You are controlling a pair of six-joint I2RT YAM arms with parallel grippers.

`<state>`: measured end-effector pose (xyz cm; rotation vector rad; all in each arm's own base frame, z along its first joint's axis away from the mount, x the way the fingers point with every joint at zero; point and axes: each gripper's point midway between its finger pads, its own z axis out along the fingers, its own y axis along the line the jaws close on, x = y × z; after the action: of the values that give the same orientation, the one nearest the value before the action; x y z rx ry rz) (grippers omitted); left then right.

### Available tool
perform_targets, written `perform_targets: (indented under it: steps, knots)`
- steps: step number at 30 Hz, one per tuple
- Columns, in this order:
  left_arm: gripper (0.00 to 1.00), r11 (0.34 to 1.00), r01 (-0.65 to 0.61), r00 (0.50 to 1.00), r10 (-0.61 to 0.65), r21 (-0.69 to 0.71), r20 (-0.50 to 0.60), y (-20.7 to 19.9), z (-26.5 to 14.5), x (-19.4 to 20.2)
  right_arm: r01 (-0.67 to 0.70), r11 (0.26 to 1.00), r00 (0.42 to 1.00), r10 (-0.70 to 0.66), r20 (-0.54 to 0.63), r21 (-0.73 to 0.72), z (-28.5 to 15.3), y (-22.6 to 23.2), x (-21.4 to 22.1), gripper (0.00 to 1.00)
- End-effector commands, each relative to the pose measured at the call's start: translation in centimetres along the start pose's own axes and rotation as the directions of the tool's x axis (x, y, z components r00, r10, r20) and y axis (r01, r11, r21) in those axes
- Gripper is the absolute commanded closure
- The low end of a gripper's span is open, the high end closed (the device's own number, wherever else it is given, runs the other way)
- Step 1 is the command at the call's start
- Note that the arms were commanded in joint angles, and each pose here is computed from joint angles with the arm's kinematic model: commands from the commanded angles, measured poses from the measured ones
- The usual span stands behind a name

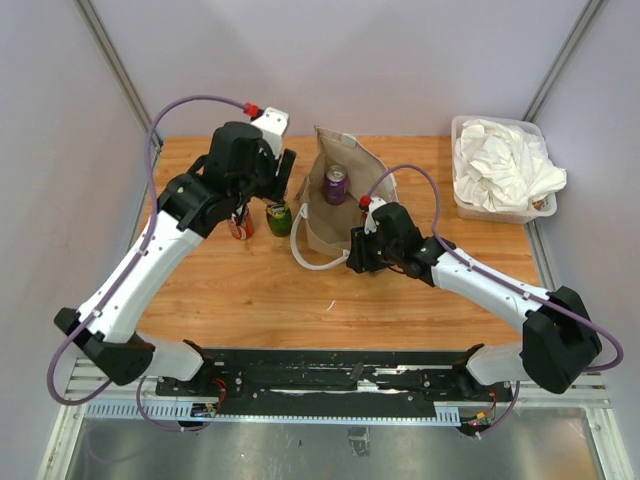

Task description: Take the beverage out of the canvas bag

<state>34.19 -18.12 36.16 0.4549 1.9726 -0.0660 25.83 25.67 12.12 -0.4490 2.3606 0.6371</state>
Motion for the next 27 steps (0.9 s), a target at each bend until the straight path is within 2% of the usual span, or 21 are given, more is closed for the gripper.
perform_targets:
  steps: [1, 6, 13, 22, 27]
  knots:
    - [1.0, 0.985, 0.126, 0.982, -0.108, -0.114, 0.157, 3.8, -2.4, -1.2, -0.004, 1.0, 0.996, 0.004, -0.092, 0.0, 0.2, 0.0, 2.7, 0.59]
    - [1.0, 0.976, 0.177, 0.982, -0.168, -0.128, 0.081, 4.6, -0.6, 4.7, -0.006, 1.0, 0.996, 0.006, -0.094, 0.003, 0.3, -0.1, 2.8, 0.59]
    - [1.0, 0.968, 0.217, 0.976, -0.218, -0.127, 0.001, 3.2, 2.7, 11.9, -0.004, 1.0, 0.995, 0.006, -0.099, 0.02, 0.0, -0.5, 3.3, 0.59]
    - [0.99, 0.957, 0.263, 0.965, -0.26, -0.124, 0.04, 2.3, 5.4, 15.1, -0.004, 1.0, 0.996, 0.006, -0.087, 0.029, -0.3, -0.6, 3.0, 0.59]
    - [0.99, 0.957, 0.262, 0.965, -0.262, -0.126, 0.019, 1.8, 7.3, 16.9, -0.007, 1.0, 0.996, 0.009, -0.083, 0.031, -0.4, -0.6, 3.0, 0.59]
